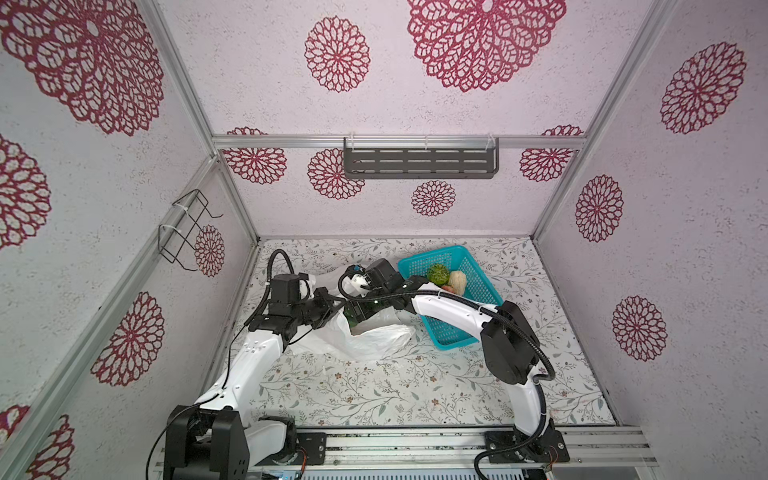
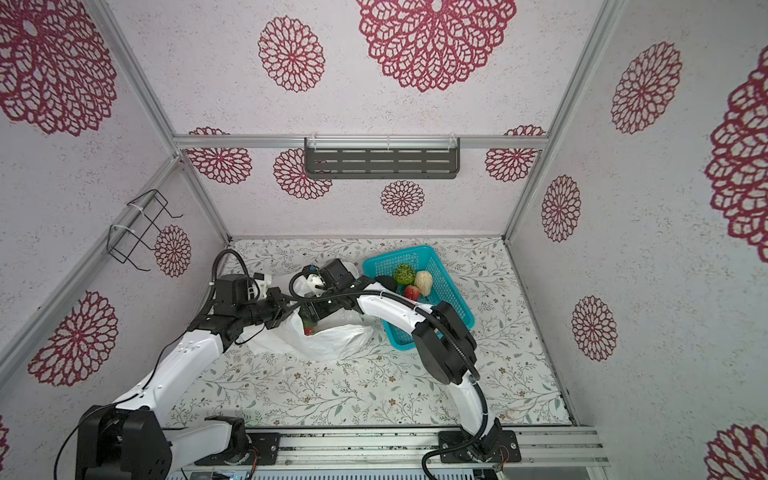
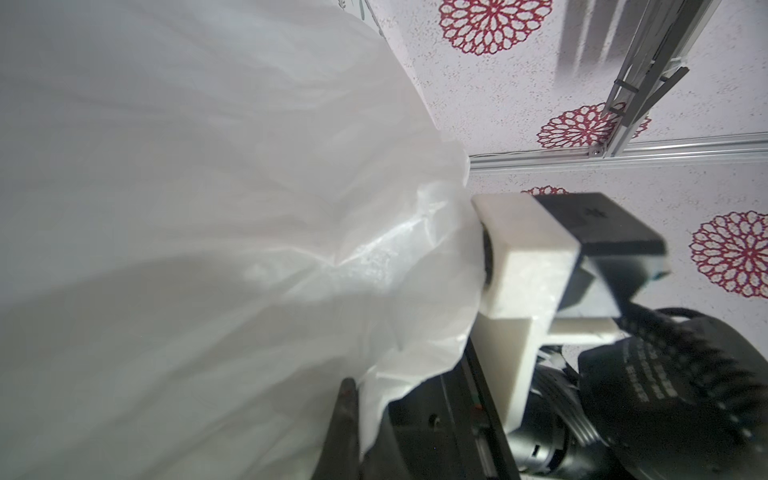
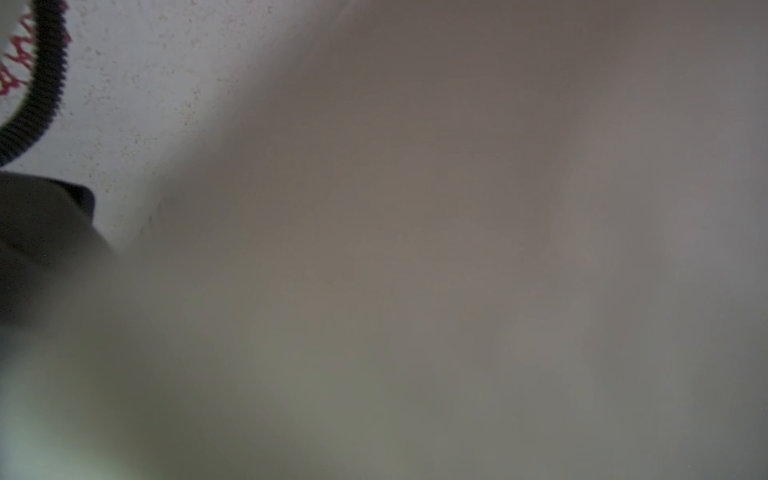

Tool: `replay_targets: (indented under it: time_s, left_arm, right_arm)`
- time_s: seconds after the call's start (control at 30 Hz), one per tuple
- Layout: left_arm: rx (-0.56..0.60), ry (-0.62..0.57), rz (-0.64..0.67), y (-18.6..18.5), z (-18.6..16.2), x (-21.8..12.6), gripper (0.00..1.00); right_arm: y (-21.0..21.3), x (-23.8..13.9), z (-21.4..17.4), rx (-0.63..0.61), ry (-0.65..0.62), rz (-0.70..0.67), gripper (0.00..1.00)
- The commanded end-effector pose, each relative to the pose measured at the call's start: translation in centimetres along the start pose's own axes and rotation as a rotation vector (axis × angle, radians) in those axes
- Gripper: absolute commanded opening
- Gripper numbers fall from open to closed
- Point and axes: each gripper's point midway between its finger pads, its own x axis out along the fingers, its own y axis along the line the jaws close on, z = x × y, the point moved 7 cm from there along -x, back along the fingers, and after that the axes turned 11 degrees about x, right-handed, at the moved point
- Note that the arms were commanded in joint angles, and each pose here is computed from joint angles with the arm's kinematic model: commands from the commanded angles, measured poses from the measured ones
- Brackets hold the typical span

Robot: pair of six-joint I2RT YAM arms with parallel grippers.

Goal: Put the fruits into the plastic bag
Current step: 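Carry the green fruit into the bag with the right gripper and release, then return the right gripper to the basket and grasp the dark purple mangosteen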

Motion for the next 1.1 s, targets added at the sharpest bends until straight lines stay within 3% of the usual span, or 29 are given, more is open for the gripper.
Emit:
replay_targets:
  time_s: [0.0,0.2,0.4,0.6,0.73,0.9,1.07]
  left_arm:
    - [0.016,-0.021,-0.003,-1.0,0.5,-0.4,0.0]
    - [-0.003,-0.036,0.036,-0.2,0.4,-0.2,0.0]
    - [-0.012,-0.035,0.036,0.1,0.3,-0.1,0.0]
    - [-0.012,-0.036,0.042,0.2,0.2,-0.1,0.0]
    - [-0.009,-0.039,0.045,0.4,0.1,-0.1,0.0]
    - [-0.007,-0.043,0.047,0.5,0.2,0.0,0.0]
    - [-0.007,-0.038,0.044,0.5,0.3,0.3,0.0]
  right_arm:
    - [0.3,-0.6,0.5,-0.007,-0.032,-0.012,0.76]
    - [1.7,-4.0,0.5,-0.04,-0.117,0.108,0.84]
    - [0.9,-5.9,0.7,-0.024,-0.151,0.074,0.84]
    - [0.1,-10.6,0.3,-0.013,-0.237,0.032,0.84]
    - [-2.3,-15.2,-0.5,0.05,-0.351,-0.069,0.84]
    - [-9.0,-20.6,-2.4,0.258,-0.528,-0.326,0.85]
    - [-14.5,-21.5,-4.5,0.446,-0.473,-0.558,0.85]
